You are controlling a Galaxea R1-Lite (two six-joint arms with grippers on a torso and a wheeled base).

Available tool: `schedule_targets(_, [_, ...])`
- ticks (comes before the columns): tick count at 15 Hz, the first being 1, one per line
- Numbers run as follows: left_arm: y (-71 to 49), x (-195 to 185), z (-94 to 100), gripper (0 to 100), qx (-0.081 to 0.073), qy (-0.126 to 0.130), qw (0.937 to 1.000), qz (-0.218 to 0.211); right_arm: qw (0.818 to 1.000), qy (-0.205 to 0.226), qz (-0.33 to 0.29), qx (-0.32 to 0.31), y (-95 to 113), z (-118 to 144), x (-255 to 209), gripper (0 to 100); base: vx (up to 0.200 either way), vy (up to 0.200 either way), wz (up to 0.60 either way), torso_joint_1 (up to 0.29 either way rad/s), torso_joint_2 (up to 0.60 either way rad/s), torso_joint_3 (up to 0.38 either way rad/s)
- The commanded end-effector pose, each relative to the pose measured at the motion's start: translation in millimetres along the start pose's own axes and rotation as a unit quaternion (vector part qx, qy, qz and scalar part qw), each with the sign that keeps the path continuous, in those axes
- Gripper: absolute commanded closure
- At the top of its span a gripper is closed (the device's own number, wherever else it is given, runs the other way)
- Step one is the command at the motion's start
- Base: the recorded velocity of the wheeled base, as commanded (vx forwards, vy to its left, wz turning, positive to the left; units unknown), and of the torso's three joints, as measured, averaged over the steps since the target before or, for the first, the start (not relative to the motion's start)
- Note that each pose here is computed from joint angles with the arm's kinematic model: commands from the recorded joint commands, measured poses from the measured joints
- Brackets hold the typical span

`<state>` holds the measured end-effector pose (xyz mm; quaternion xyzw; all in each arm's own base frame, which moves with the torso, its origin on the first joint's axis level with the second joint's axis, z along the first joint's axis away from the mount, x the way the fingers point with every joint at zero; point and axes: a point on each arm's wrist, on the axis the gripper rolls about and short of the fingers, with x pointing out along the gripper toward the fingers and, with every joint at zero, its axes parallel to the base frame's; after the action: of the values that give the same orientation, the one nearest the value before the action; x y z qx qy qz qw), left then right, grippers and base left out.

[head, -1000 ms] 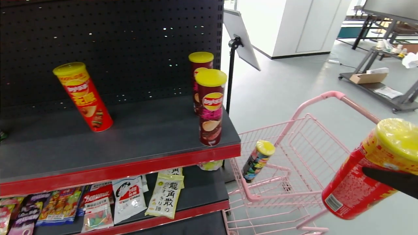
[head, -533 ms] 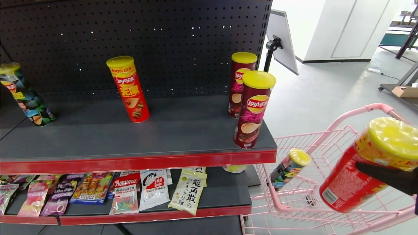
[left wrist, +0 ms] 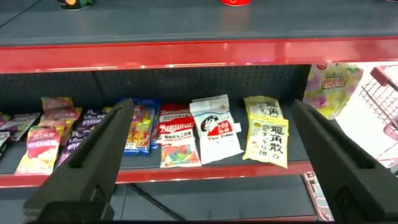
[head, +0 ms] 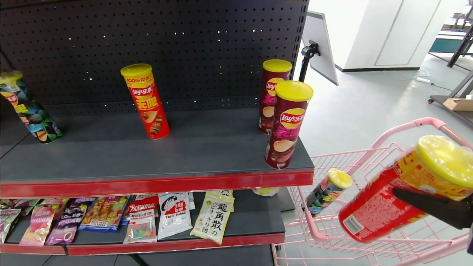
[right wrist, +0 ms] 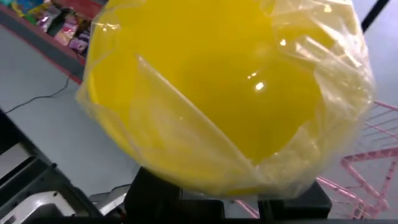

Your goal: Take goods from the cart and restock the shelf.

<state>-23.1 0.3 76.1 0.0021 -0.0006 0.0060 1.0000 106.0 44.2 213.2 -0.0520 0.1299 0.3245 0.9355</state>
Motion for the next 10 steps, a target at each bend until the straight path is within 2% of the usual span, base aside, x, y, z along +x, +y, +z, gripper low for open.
schedule_targets(1, [0.0,0,0.0,0,0.000,0.001,1.0000,0.000,1.000,-0.009,0.008,-0.002,3,-3,-7,100,0.000,0.000,0.00,0.000,0.00,0.000])
schedule_targets(2, [0.0,0,0.0,0,0.000,0.001,1.0000,0.000,0.998,-0.006,0.063,-0.001,8,-15,-11,100,0.000,0.000,0.00,0.000,0.00,0.000])
schedule_targets(6, [0.0,0,0.0,0,0.000,0.001,1.0000,-0.001,0.995,-0.009,0.095,0.002,9,-15,-11,100,0.000,0.200,0.00,-0.001,0.00,0.002])
schedule_targets(10, [0.0,0,0.0,0,0.000,0.001,1.0000,-0.001,0.995,-0.004,0.095,0.004,9,-17,-9,100,0.000,0.200,0.00,0.002,0.00,0.002])
